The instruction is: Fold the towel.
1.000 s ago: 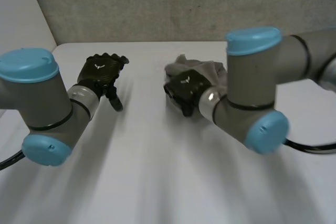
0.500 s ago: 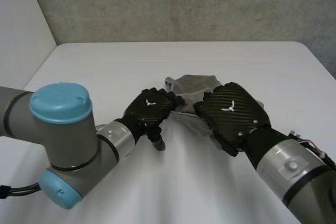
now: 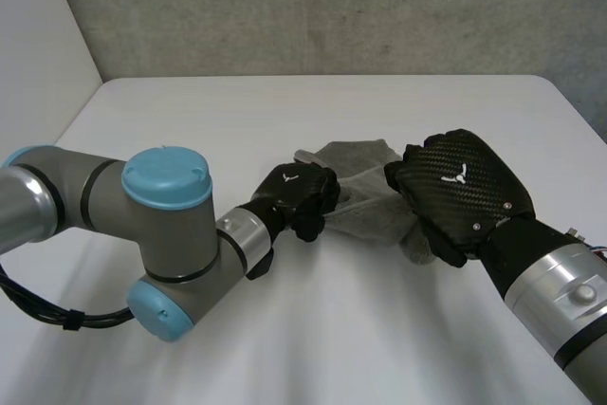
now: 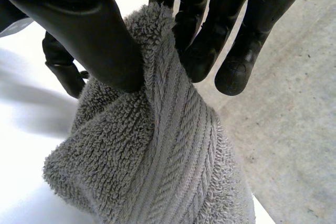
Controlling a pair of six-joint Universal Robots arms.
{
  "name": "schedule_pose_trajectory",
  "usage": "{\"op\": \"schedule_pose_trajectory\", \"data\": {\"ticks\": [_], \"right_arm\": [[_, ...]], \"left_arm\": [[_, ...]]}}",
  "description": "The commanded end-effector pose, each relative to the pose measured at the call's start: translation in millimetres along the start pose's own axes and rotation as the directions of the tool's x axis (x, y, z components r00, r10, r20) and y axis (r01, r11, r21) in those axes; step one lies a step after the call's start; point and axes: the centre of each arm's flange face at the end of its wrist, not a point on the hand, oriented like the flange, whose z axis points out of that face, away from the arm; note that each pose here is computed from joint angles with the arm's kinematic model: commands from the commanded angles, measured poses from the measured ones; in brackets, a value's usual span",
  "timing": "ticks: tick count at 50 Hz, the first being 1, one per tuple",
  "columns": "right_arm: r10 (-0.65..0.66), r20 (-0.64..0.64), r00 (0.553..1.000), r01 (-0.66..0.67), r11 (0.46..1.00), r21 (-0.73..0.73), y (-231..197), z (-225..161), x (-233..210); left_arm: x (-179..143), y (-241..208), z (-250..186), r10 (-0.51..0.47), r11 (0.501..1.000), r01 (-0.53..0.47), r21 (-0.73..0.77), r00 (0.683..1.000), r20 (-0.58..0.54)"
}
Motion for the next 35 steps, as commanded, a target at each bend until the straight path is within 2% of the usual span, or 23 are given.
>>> {"op": "schedule_pose_trajectory", "data": {"ticks": [1,5,13,16,20,22,25,27,28,30,33,35], "right_arm": [[-0.005,-0.023,1.0,0.006,1.0,0.026,-7,8,8],[0.008,-0.033,0.999,-0.006,0.999,0.044,-12,13,13],[0.047,-0.109,0.993,-0.027,0.985,0.171,-52,23,40],[0.04,-0.156,0.987,0.003,0.963,0.27,-87,27,59],[0.041,-0.158,0.987,0.005,0.96,0.279,-94,39,67],[0.052,-0.114,0.992,-0.03,0.981,0.19,-80,62,66],[0.061,-0.081,0.995,-0.05,0.99,0.133,-73,70,63],[0.078,-0.007,0.997,-0.078,0.997,0.004,-54,84,51],[0.078,-0.007,0.997,-0.078,0.997,0.003,-54,84,51],[0.064,0.068,0.996,-0.056,0.991,-0.122,-29,97,35],[0.056,0.095,0.994,-0.04,0.985,-0.165,-19,101,28],[0.046,0.097,0.994,-0.023,0.973,-0.229,0,108,21]], "left_arm": [[1,-3,-1,-0.045,0.999,0.045,0.008,0.999,-0.004],[-4,-8,-4,-0.05,0.999,0.05,0.02,0.999,0.011],[-31,-76,-28,-0.025,0.983,0.008,0.184,0.995,0.093],[-35,-136,-52,0.003,0.939,-0.043,0.342,0.993,0.117],[-31,-170,-63,0.021,0.9,-0.071,0.431,0.993,0.12],[-27,-185,-69,0.038,0.88,-0.09,0.466,0.992,0.121],[-24,-185,-70,0.045,0.88,-0.096,0.466,0.992,0.118],[-24,-181,-70,0.049,0.885,-0.106,0.454,0.99,0.134],[-24,-181,-70,0.049,0.885,-0.106,0.454,0.99,0.134],[-28,-162,-67,0.063,0.907,-0.126,0.402,0.984,0.166],[-29,-149,-65,0.082,0.92,-0.143,0.365,0.981,0.176],[-33,-115,-56,0.131,0.948,-0.179,0.262,0.973,0.192]]}}
